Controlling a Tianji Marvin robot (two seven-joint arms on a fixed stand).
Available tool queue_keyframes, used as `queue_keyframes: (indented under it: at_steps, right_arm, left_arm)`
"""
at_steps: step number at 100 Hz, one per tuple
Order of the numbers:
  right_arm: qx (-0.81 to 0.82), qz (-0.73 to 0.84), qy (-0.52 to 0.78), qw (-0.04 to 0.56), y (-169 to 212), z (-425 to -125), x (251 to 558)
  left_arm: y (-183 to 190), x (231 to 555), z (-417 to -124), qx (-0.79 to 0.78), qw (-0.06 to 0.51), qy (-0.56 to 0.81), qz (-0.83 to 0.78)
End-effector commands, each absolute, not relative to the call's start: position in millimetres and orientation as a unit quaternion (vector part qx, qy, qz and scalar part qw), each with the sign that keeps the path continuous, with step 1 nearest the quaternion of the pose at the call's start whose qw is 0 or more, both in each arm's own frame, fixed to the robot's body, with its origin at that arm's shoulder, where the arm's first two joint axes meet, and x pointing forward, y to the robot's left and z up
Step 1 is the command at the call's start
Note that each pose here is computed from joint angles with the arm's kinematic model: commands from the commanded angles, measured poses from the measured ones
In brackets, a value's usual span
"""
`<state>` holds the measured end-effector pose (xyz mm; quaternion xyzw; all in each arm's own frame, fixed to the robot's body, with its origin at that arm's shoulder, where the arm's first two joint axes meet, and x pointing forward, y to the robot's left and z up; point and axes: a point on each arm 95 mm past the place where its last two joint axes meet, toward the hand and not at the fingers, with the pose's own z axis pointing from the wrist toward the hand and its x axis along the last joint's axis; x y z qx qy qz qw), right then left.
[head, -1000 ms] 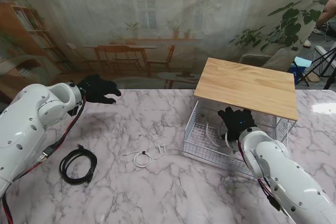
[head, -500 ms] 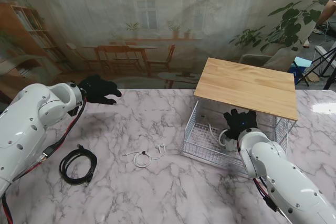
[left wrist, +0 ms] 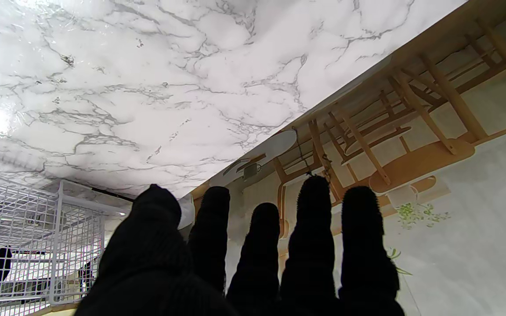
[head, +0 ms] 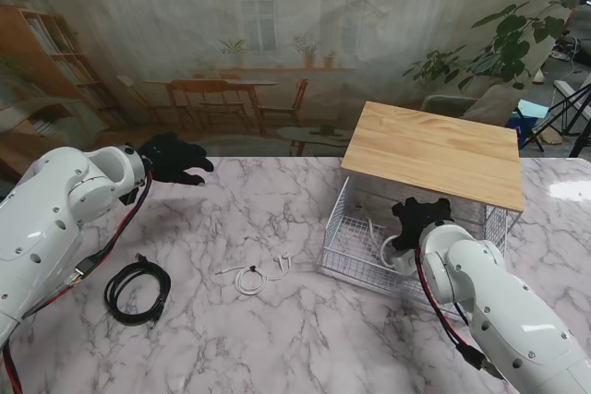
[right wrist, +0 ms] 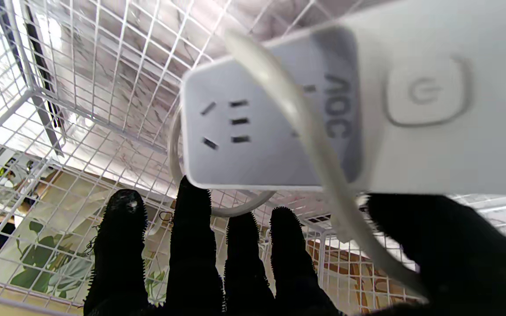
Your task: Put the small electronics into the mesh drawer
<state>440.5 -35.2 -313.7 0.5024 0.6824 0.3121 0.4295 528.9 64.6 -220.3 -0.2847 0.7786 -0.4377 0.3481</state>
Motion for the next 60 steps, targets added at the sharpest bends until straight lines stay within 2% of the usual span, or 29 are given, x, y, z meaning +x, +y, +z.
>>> queue_keyframes:
  at_steps: [1,26,50,60]
  right_arm:
    - [0.501,0.307,0.684,0.432,-34.3,-306.8,441.7]
    - [0.520,0.288,0.689,0.415,-32.5,-301.1,443.3]
    - [0.572,0.288,0.681,0.356,-34.3,-295.7,444.7]
    - [0.576,0.286,0.677,0.357,-33.2,-293.0,446.4]
  left_arm:
    - [65.0,528.4,-222.0,-0.285,0.345,0.784,-0.430]
    - [64.8,527.7,-224.1,-0.287,0.342,0.786,-0.427]
    - [64.7,527.9,-227.8,-0.291,0.336,0.790,-0.422]
    - [65.0,528.1,-228.7,-0.292,0.334,0.791,-0.421]
